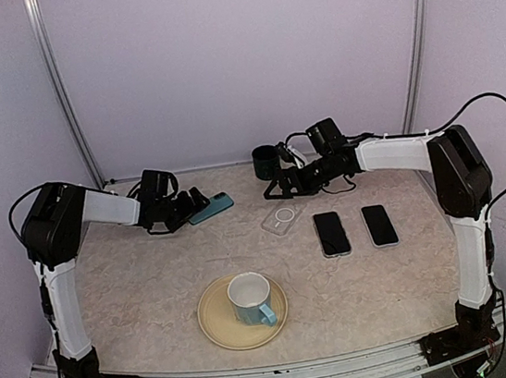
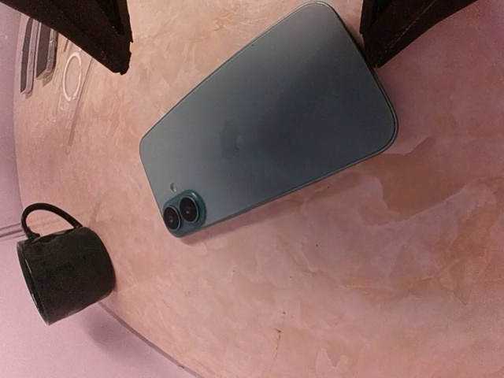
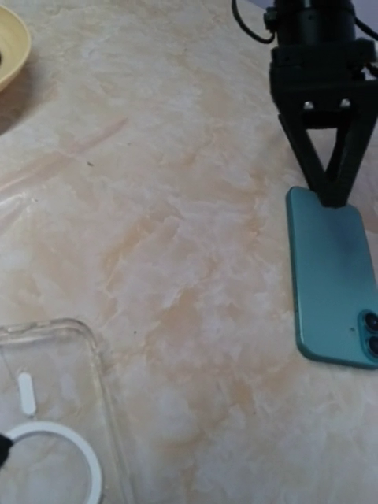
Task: Put the phone into the phone case
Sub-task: Move the phone to the center of the board.
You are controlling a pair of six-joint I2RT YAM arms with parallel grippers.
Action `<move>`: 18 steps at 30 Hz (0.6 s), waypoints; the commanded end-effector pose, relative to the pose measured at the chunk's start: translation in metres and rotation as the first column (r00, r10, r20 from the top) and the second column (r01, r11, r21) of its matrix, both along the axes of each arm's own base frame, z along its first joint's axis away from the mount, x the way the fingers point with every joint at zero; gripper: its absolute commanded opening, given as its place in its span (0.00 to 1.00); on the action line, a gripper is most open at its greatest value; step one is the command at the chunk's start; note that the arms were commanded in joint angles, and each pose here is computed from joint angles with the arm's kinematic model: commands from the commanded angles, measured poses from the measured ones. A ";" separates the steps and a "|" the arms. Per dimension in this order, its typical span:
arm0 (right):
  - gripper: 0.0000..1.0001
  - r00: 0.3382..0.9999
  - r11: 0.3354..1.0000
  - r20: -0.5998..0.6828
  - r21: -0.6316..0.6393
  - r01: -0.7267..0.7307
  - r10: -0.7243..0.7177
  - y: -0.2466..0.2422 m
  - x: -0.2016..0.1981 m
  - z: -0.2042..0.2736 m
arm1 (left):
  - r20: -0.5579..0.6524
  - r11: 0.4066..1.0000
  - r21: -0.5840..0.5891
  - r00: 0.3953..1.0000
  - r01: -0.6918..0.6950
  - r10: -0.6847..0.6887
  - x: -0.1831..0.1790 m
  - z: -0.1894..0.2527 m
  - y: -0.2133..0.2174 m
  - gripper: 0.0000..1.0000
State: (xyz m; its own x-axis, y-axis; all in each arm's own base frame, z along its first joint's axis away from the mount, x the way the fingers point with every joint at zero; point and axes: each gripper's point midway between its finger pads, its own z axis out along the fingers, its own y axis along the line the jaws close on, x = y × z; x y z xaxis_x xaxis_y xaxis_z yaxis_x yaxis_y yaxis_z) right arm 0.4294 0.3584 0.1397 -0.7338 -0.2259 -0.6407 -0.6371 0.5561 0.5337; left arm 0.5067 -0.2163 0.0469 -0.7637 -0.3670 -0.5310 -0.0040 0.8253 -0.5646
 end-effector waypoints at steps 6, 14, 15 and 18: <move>1.00 0.996 0.999 0.069 -0.006 -0.048 0.048 -0.003 -0.017 0.019 | 0.031 0.947 0.310 0.994 0.091 -0.105 0.004 0.033 0.020 0.99; 1.00 0.992 0.998 0.114 -0.015 -0.055 0.056 -0.017 -0.036 0.034 | 0.148 0.834 0.444 0.891 0.327 -0.429 0.029 0.070 -0.009 0.99; 1.00 0.991 0.998 0.120 -0.015 -0.056 0.057 -0.018 -0.038 0.036 | 0.147 0.818 0.453 0.875 0.355 -0.461 0.033 0.074 -0.013 0.99; 1.00 0.988 0.999 0.143 -0.018 -0.052 0.054 -0.023 -0.043 0.046 | 0.097 0.754 0.504 0.840 0.421 -0.534 0.044 0.062 -0.020 0.99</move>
State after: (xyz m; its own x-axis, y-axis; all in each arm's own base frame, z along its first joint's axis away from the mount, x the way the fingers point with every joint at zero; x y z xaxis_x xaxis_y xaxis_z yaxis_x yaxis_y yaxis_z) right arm 0.3950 0.3374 0.1596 -0.6774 -0.2713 -0.6838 -0.6941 0.5434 0.4721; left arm 0.5465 -0.2265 0.1245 -0.6493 0.1379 -0.7479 0.3890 0.9052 -0.1709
